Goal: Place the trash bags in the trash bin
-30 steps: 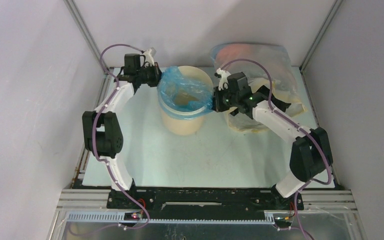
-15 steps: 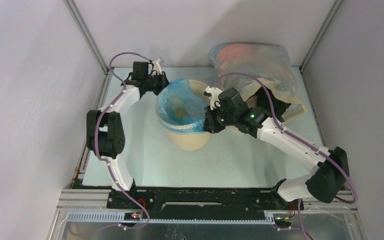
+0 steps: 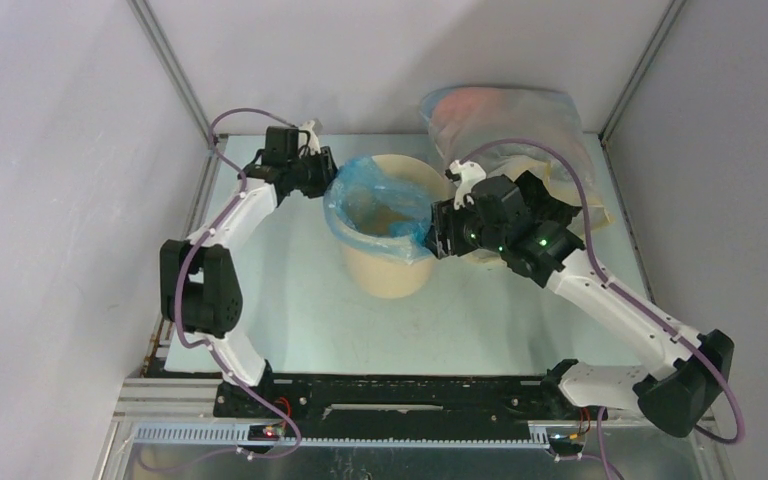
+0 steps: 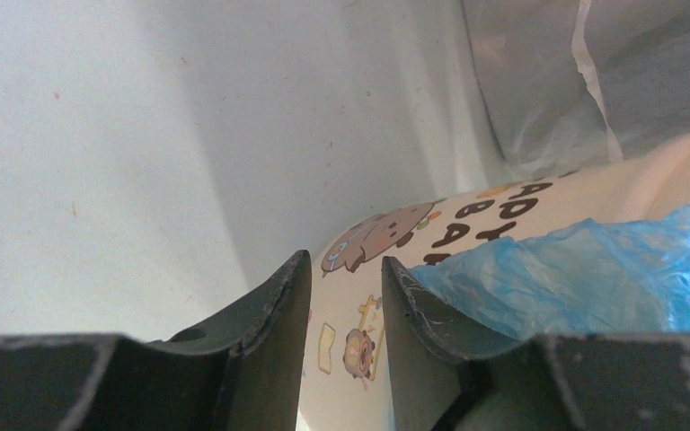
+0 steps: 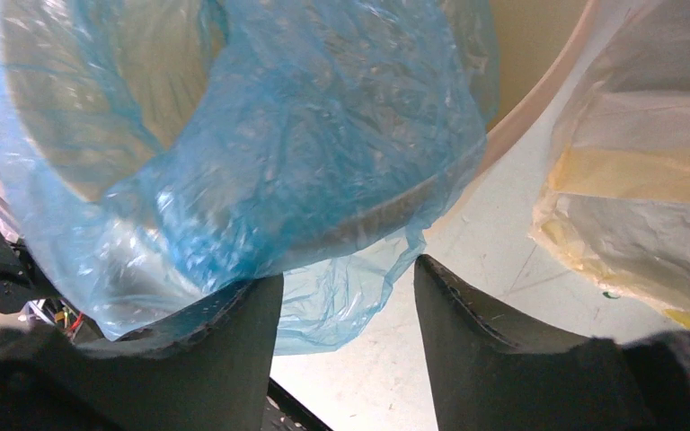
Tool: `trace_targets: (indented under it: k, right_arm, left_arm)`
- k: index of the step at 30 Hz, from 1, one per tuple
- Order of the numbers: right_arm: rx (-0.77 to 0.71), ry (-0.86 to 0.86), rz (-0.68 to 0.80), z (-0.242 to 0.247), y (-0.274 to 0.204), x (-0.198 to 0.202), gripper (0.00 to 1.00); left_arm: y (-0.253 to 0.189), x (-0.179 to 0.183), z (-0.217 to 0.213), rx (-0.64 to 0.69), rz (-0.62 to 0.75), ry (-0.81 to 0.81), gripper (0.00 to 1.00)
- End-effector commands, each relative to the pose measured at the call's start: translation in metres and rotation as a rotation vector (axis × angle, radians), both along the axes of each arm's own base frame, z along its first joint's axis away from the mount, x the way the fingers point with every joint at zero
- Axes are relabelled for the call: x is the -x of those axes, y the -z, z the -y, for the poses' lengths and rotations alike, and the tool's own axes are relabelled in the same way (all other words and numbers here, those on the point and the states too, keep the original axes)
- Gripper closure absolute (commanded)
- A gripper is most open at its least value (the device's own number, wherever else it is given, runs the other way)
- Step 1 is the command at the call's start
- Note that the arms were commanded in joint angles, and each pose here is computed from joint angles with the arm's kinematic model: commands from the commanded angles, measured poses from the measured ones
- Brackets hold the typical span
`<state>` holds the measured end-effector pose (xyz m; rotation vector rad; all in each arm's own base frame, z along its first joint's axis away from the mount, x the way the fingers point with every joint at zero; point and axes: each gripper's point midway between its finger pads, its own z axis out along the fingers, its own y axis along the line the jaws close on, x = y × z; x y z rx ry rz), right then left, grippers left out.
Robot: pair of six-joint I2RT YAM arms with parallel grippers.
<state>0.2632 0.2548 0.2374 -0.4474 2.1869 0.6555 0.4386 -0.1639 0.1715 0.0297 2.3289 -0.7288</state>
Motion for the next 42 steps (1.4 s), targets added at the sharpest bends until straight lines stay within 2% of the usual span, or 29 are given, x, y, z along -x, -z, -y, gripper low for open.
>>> trace_targets:
  k: [1, 6, 10, 14, 16, 19, 24, 31, 33, 38, 42]
  right_arm:
    - [-0.085, -0.018, 0.124, -0.004, -0.039, -0.002, 0.39]
    - [-0.038, -0.018, 0.110, -0.001, -0.030, 0.004, 0.38]
    - [0.064, 0.027, 0.072, 0.010, 0.007, 0.001, 0.44]
    - [0.118, 0.068, 0.070, 0.019, 0.031, 0.004, 0.41]
    - [0.109, 0.075, 0.086, 0.020, 0.032, 0.006, 0.37]
    - [0.078, 0.078, 0.119, 0.021, 0.022, 0.007, 0.30]
    - [-0.028, 0.057, 0.198, 0.019, -0.021, 0.013, 0.26]
    - [-0.097, 0.024, 0.240, 0.016, -0.063, 0.020, 0.19]
    - [-0.115, 0.014, 0.247, 0.015, -0.070, 0.023, 0.20]
    - [-0.084, 0.019, 0.192, 0.016, -0.055, 0.025, 0.38]
    - [-0.042, 0.037, 0.130, 0.017, -0.032, 0.024, 0.36]
  left_arm:
    - [-0.029, 0.010, -0.001, -0.005, 0.051, -0.046, 0.58]
    - [-0.038, 0.012, -0.006, -0.015, 0.073, -0.074, 0.57]
    - [-0.032, 0.015, -0.011, -0.032, 0.063, -0.092, 0.63]
    - [-0.021, 0.017, -0.013, -0.037, 0.038, -0.114, 0.66]
    - [-0.020, 0.017, -0.014, -0.025, 0.043, -0.133, 0.69]
    - [-0.018, 0.016, -0.011, 0.012, 0.059, -0.144, 0.73]
    - [-0.014, 0.014, -0.007, 0.031, 0.049, -0.136, 0.78]
    - [-0.021, 0.013, -0.010, 0.025, 0.074, -0.152, 0.78]
    - [-0.022, 0.013, -0.015, 0.010, 0.072, -0.177, 0.78]
    - [-0.026, 0.016, -0.029, -0.024, 0.059, -0.248, 0.74]
    - [-0.032, 0.019, -0.038, -0.014, 0.066, -0.283, 0.70]
